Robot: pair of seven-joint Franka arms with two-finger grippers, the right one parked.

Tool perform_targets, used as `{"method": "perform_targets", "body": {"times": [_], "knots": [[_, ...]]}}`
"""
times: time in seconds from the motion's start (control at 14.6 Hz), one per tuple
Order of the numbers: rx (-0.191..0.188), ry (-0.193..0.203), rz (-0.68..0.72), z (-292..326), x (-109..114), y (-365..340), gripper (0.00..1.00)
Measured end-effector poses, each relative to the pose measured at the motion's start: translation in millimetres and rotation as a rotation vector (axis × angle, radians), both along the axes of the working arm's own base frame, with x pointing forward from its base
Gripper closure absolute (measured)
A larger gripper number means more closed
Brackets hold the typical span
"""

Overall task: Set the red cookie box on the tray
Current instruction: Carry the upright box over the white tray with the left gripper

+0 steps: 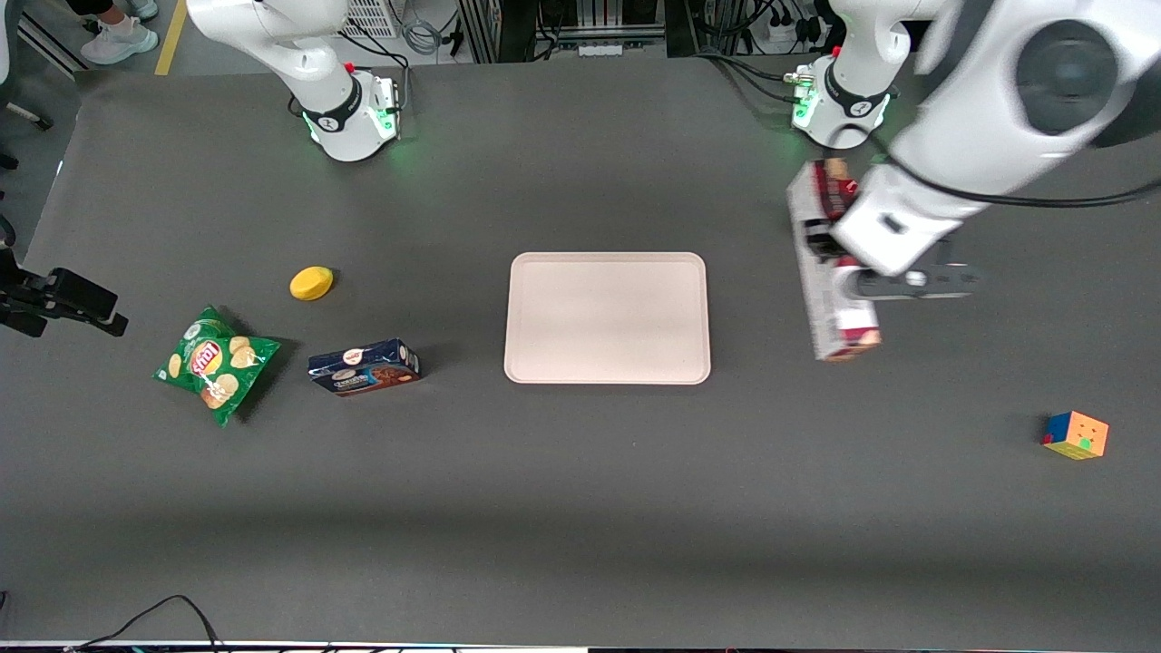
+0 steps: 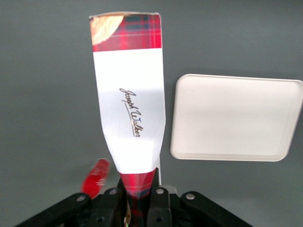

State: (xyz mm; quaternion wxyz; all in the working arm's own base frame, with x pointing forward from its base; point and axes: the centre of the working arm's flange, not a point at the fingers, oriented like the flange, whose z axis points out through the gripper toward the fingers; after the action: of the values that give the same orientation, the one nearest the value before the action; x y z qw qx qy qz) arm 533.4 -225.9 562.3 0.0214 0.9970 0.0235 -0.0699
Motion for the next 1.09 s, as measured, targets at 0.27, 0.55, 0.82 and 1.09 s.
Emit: {"method": "perform_targets", "body": {"times": [0.27, 0.55, 0.82, 1.09], "knots": [[0.009, -0.061, -0.03, -37.4, -34.8, -88.6, 0.81], [0.047, -0.117, -0.044, -99.8, -82.8, -148.0, 0.81], [0.059, -0.131, -0.014, -162.2, -111.5, -172.3, 0.81], [0.037, -0.152, -0.009, -235.5, -117.4, -169.3, 0.81]]}}
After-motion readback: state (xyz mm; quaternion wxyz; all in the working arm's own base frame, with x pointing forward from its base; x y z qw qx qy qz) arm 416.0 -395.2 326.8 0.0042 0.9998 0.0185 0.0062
